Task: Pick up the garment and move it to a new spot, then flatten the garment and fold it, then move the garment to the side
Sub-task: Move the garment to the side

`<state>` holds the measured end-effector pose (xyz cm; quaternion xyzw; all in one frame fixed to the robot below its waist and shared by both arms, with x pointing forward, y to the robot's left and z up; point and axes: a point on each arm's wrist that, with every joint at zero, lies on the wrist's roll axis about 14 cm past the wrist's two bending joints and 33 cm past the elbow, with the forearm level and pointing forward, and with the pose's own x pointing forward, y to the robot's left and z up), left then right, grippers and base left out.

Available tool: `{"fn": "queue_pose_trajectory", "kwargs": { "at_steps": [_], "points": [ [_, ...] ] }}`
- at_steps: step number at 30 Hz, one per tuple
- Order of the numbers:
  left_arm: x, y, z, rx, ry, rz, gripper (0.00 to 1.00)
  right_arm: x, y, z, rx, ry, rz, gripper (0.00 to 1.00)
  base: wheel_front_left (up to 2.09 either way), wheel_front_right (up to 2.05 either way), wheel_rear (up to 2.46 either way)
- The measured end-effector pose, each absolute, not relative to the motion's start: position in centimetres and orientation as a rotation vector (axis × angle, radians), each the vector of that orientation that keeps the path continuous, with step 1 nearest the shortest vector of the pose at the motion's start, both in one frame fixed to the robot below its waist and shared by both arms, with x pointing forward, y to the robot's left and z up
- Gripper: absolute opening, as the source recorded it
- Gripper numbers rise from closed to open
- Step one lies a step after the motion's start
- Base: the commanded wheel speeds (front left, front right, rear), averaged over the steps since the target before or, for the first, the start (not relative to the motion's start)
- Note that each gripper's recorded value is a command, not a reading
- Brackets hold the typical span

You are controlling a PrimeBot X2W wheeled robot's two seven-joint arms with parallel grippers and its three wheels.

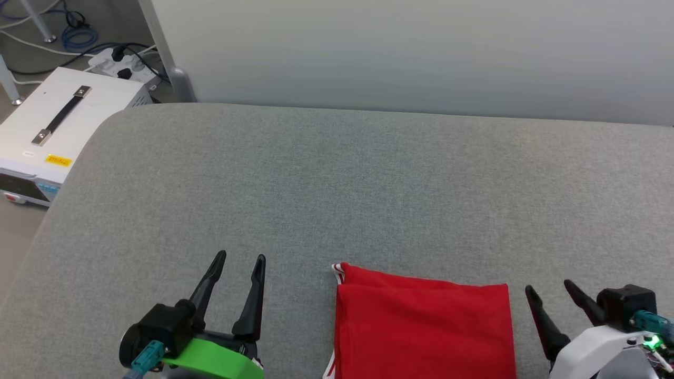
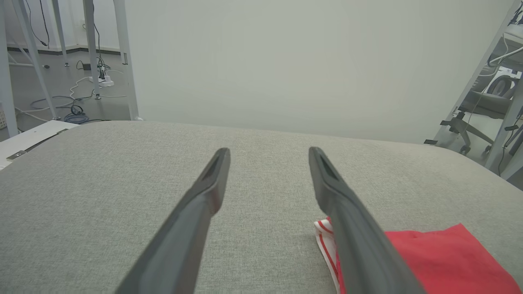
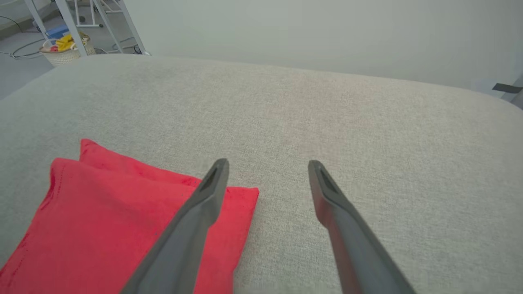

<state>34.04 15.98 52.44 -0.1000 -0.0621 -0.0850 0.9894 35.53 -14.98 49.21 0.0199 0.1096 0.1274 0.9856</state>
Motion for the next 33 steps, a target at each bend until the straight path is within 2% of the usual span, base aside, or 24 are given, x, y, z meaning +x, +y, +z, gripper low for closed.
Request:
{"fn": "queue_pose_trajectory", "kwargs": {
  "at_steps": [10,19,20,21,22,33],
  "points": [
    [35.0,16.7,51.3,-0.196,-0.088,-0.144,1.00,33.4,-12.1,40.1,0.102,0.683,0.334,1.00,0.00,0.00,0.00],
    [35.7,17.5,50.6,-0.194,-0.067,-0.117,1.00,32.8,-10.3,37.0,0.095,0.852,0.398,1.00,0.00,0.00,0.00],
    [35.7,17.6,50.6,-0.193,-0.066,-0.114,1.00,32.7,-10.1,36.7,0.089,0.869,0.408,0.67,0.00,0.00,0.00],
    [35.7,17.6,50.5,-0.193,-0.064,-0.111,1.00,32.7,-10.1,36.5,0.082,0.880,0.415,0.40,0.00,0.00,0.00],
    [35.7,17.7,50.5,-0.193,-0.062,-0.109,1.00,32.6,-10.0,36.4,0.075,0.887,0.420,0.00,0.00,0.00,0.00],
    [36.1,16.1,50.6,-0.208,-0.061,-0.164,1.00,33.7,-10.6,38.0,-0.068,0.807,0.461,0.00,0.00,0.00,0.00]
  ]
}}
